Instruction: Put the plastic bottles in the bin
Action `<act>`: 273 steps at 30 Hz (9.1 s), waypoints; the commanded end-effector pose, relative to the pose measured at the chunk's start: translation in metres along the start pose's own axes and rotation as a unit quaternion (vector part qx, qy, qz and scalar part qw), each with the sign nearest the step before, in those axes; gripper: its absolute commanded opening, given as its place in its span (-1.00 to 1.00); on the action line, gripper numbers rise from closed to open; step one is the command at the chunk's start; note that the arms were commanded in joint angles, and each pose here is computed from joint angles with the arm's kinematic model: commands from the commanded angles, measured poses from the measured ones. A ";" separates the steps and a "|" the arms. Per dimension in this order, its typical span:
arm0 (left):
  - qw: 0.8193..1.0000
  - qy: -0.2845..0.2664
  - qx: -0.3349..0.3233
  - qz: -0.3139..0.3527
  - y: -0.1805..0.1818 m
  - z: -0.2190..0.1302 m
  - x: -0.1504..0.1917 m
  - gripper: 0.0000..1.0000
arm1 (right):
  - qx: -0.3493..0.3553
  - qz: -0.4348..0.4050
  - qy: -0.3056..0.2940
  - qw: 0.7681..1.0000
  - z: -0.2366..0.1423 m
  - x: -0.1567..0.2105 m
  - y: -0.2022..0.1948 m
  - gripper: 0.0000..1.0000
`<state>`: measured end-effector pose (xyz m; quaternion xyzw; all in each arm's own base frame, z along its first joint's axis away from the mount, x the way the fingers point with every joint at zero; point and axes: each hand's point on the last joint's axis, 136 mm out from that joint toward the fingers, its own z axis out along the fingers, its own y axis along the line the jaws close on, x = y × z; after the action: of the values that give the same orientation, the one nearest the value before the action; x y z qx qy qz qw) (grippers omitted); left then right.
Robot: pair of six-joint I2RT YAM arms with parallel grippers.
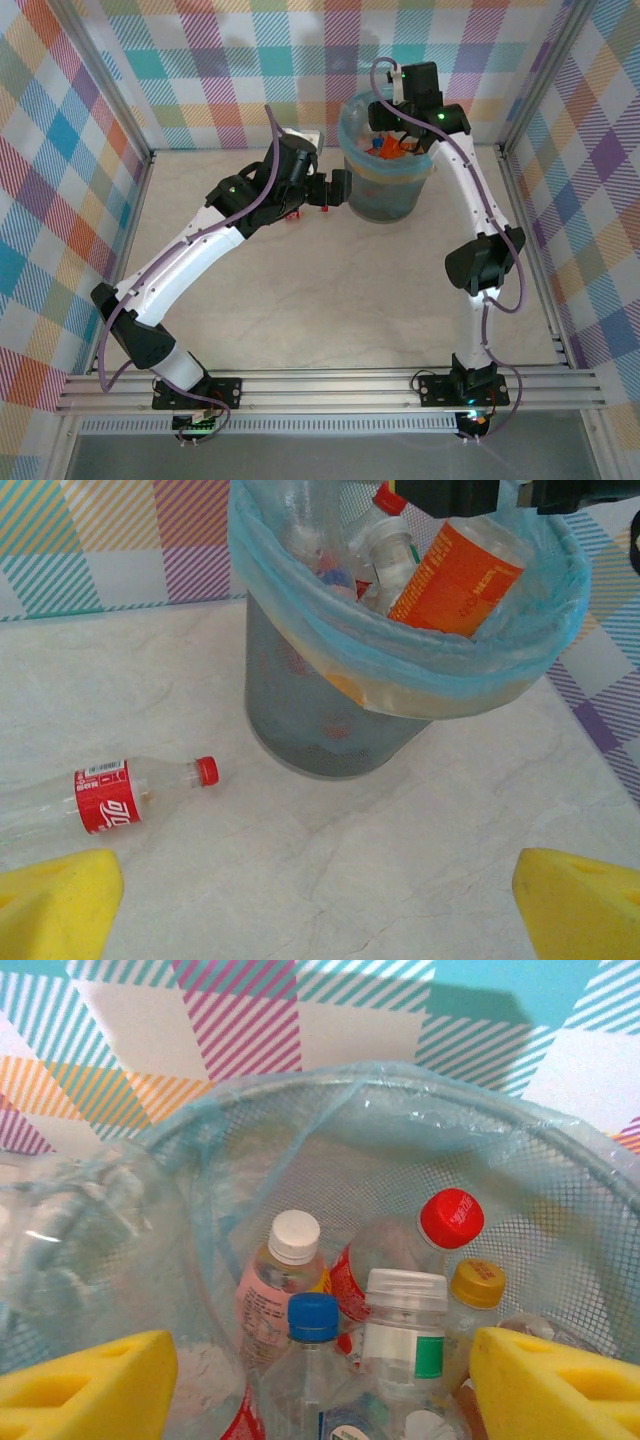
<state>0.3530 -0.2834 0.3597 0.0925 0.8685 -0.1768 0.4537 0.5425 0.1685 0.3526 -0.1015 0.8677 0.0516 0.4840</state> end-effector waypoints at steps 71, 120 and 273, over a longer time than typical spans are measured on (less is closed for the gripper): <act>0.959 0.078 -0.215 -0.165 0.203 -0.041 0.173 1.00 | -0.317 -0.309 0.242 0.863 0.110 0.279 0.277 0.47; 0.911 0.052 -0.244 -0.329 0.246 -0.078 0.222 1.00 | -0.408 -0.237 0.232 0.851 0.014 0.250 0.359 0.14; 0.916 -0.163 -0.363 -0.042 0.258 -0.060 0.115 1.00 | 0.038 0.006 -0.173 0.984 -0.177 0.192 -0.038 0.72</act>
<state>0.3231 -0.0358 0.2249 -0.1170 0.8295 0.1055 0.5359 0.3068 0.0940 0.2789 -0.0952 0.7963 0.0753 0.5926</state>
